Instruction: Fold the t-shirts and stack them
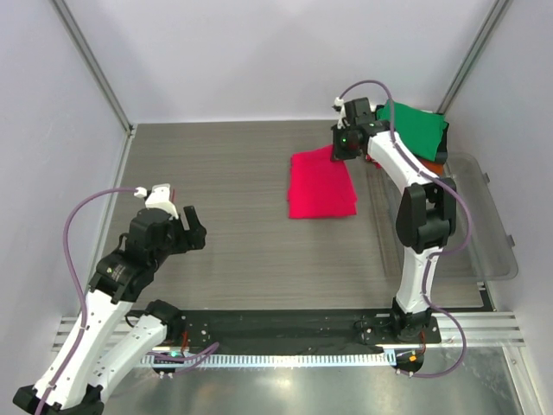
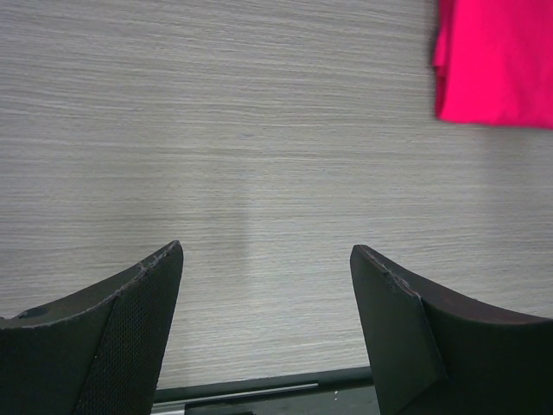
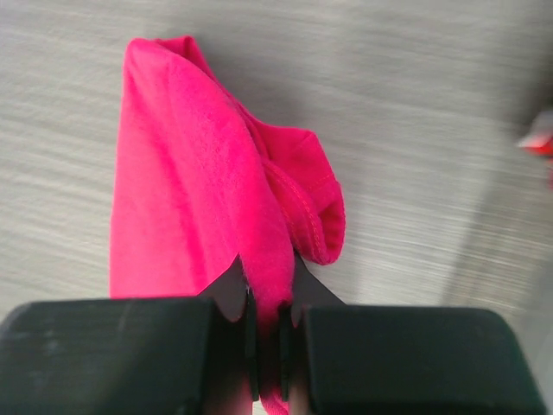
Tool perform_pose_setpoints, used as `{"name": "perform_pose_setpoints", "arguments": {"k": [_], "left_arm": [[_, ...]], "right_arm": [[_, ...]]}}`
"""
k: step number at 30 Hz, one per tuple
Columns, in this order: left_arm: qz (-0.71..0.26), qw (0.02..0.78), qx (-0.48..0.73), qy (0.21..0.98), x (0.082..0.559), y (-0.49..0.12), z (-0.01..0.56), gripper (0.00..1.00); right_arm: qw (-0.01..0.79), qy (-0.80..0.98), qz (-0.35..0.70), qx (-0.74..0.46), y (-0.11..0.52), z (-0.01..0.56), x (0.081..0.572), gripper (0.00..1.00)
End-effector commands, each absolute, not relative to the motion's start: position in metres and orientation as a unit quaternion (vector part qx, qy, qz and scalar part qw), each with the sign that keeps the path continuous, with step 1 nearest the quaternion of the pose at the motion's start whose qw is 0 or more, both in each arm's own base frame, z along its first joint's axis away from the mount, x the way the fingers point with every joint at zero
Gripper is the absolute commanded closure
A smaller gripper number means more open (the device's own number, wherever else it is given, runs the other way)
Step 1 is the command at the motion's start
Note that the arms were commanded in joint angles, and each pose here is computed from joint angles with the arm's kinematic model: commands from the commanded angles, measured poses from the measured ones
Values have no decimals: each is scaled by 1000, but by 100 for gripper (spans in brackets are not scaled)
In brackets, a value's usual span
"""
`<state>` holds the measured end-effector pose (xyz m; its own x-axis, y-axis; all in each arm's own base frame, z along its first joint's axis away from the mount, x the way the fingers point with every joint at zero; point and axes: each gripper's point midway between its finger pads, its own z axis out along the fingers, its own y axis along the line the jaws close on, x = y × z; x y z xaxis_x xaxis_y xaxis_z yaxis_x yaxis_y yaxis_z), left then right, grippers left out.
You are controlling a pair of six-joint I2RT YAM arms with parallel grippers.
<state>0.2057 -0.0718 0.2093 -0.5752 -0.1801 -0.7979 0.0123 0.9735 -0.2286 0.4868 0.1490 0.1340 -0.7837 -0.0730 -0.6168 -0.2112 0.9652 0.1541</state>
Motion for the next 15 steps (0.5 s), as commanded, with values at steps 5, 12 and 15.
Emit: {"name": "perform_pose_setpoints", "arguments": {"k": [5,12,15], "left_arm": [[-108,469,-54,875,212,-73,213,21],[-109,465,-51,877,214,-75,211,21],[-108,461,-50,879,214,-76,209,21]], "right_arm": [[433,897,52,-65,89,241,508,99],[497,864,-11,-79,59,301,521,99],[521,849,-20,-80,53,325,525,99]]}}
